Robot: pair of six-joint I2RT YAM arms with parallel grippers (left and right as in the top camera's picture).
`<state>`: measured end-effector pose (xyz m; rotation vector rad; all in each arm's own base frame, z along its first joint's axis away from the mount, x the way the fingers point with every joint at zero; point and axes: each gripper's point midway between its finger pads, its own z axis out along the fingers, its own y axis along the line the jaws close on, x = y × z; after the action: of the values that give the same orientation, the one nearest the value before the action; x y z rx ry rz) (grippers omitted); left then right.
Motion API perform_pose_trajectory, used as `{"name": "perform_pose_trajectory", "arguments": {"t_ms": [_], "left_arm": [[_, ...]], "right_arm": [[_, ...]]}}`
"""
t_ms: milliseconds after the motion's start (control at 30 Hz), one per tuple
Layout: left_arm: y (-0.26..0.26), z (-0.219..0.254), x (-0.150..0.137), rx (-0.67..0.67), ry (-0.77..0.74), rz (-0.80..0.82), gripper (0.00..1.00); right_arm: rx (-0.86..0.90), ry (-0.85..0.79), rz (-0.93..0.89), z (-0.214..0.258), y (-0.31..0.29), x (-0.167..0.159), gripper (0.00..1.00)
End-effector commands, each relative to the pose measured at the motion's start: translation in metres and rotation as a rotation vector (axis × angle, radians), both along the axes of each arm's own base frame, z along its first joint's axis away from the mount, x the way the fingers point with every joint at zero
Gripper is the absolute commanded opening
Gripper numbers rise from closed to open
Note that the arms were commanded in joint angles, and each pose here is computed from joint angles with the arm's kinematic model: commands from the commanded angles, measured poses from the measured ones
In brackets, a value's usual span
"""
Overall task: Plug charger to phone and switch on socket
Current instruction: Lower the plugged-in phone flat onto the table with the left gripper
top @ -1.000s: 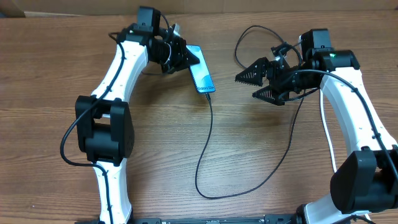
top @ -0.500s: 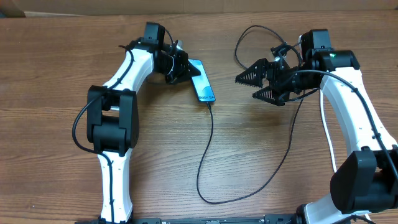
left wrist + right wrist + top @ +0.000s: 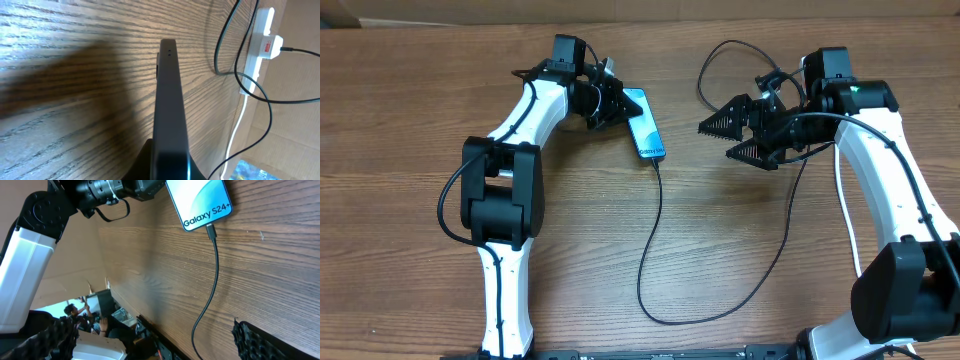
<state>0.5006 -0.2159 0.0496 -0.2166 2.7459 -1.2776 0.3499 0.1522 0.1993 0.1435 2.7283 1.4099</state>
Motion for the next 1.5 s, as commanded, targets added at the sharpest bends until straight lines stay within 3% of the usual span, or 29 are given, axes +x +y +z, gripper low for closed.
{"name": "perform_pose_trajectory", "arguments": {"t_ms": [0, 433, 1033, 1467], "left_arm": [[-0.002, -0.002, 0.001, -0.016, -0.011, -0.018, 0.04], [-0.008, -0.024, -0.003, -0.084, 0.061, -0.019, 0.04], [0.016, -0.026, 0.006, -0.075, 0.059, 0.023, 0.15], [0.033, -0.043, 0.002, 0.041, 0.082, 0.049, 0.22]], "right_arm": [[0.0, -0.03, 0.004, 0.007, 0.0, 0.001, 1.0], [0.0, -0.016, 0.004, 0.006, 0.0, -0.001, 1.0], [-0.001, -0.016, 0.004, 0.006, 0.0, -0.001, 1.0], [-0.001, -0.016, 0.004, 0.006, -0.001, -0.001, 1.0]]}}
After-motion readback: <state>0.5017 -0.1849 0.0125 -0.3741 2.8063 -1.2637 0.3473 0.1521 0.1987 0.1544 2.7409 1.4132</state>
